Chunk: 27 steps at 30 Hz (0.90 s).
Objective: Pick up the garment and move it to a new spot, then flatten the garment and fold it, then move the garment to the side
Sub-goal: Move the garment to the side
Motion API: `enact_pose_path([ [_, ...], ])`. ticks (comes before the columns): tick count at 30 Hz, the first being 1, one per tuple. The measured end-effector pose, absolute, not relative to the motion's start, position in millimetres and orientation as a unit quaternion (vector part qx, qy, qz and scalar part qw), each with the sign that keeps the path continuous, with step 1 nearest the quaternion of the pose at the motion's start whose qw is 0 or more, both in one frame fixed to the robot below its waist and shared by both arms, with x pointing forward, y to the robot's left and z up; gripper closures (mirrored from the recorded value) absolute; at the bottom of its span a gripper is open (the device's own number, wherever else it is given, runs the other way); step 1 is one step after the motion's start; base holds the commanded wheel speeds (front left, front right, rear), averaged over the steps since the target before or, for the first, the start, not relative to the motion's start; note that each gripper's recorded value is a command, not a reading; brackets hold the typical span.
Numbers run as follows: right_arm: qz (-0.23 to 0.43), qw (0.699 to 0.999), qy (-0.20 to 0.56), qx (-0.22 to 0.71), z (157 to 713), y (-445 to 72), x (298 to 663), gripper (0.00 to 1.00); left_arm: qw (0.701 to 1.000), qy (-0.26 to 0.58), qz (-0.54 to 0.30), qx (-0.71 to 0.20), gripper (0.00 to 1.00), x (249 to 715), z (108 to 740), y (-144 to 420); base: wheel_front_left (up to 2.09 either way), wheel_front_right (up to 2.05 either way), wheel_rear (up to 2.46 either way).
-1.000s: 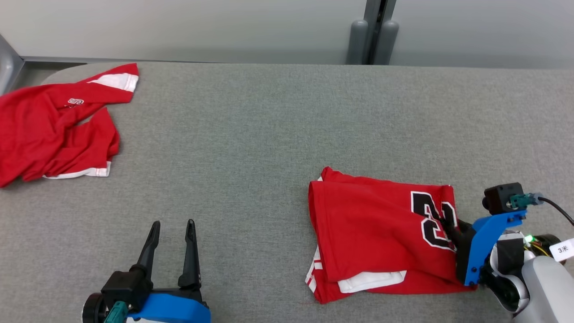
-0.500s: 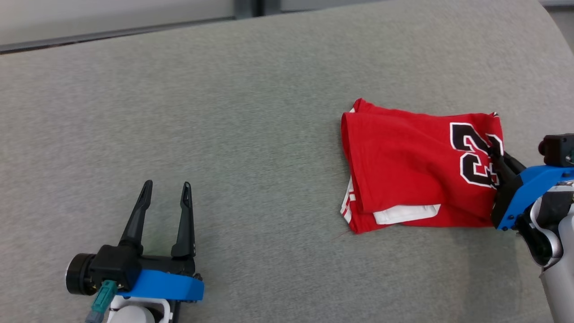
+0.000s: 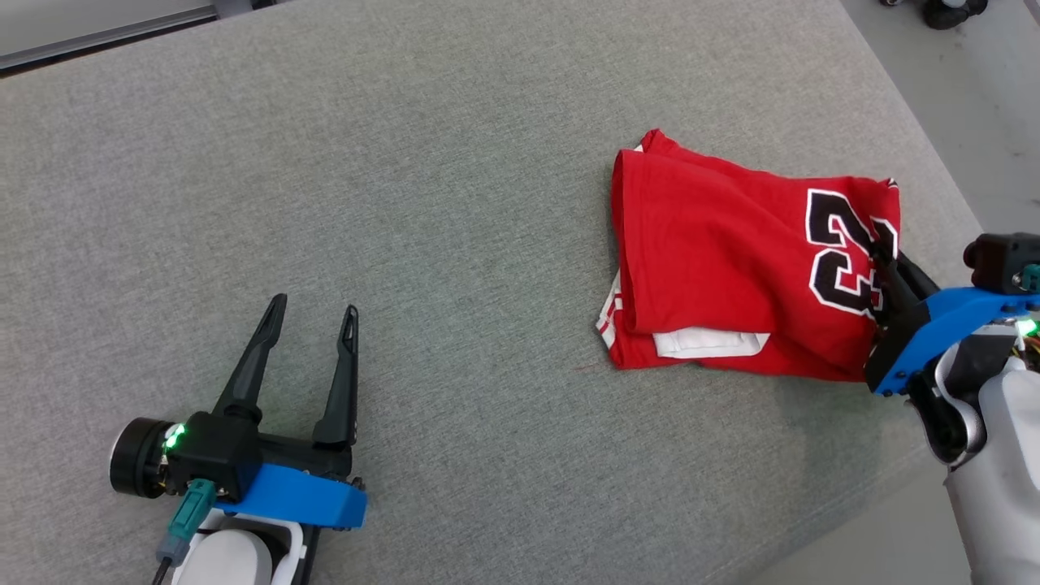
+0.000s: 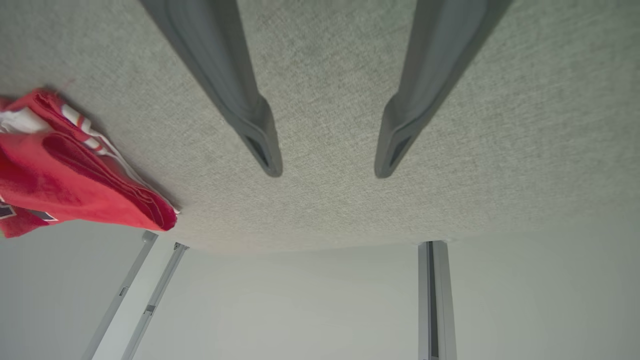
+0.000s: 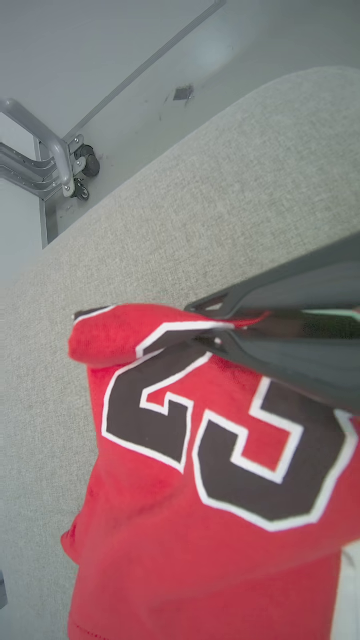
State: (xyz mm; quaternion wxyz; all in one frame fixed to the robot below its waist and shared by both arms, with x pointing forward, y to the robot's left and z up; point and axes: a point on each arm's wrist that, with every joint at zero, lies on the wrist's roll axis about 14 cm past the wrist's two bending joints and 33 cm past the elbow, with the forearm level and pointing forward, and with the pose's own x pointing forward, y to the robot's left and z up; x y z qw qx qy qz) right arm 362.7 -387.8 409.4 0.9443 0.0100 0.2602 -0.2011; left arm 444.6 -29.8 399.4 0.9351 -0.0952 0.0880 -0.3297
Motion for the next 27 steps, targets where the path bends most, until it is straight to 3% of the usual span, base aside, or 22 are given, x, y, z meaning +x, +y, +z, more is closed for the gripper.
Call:
enact_pose_path([
  [10,-0.17,0.959,0.227,-0.024,446,-396,444,1.0,0.953,0.088,-0.281,-0.067,0.0,453,400,14,0.0,0.0,0.0],
  [20,-0.213,0.952,0.209,-0.071,474,-445,482,1.0,0.968,0.098,-0.221,-0.061,0.0,450,393,57,0.0,0.0,0.0],
  [21,-0.214,0.952,0.207,-0.072,474,-446,485,0.56,0.969,0.1,-0.217,-0.062,0.0,450,392,60,0.0,0.0,0.0],
  [22,-0.214,0.952,0.208,-0.072,472,-445,487,0.2,0.97,0.102,-0.214,-0.062,0.0,449,390,62,0.0,0.0,0.0],
  [23,-0.215,0.952,0.208,-0.07,469,-445,488,0.0,0.97,0.104,-0.211,-0.063,0.0,448,389,63,0.0,0.0,0.0],
  [27,-0.21,0.953,0.206,-0.069,460,-436,493,0.0,0.971,0.106,-0.205,-0.067,0.0,447,386,65,0.0,0.0,0.0],
])
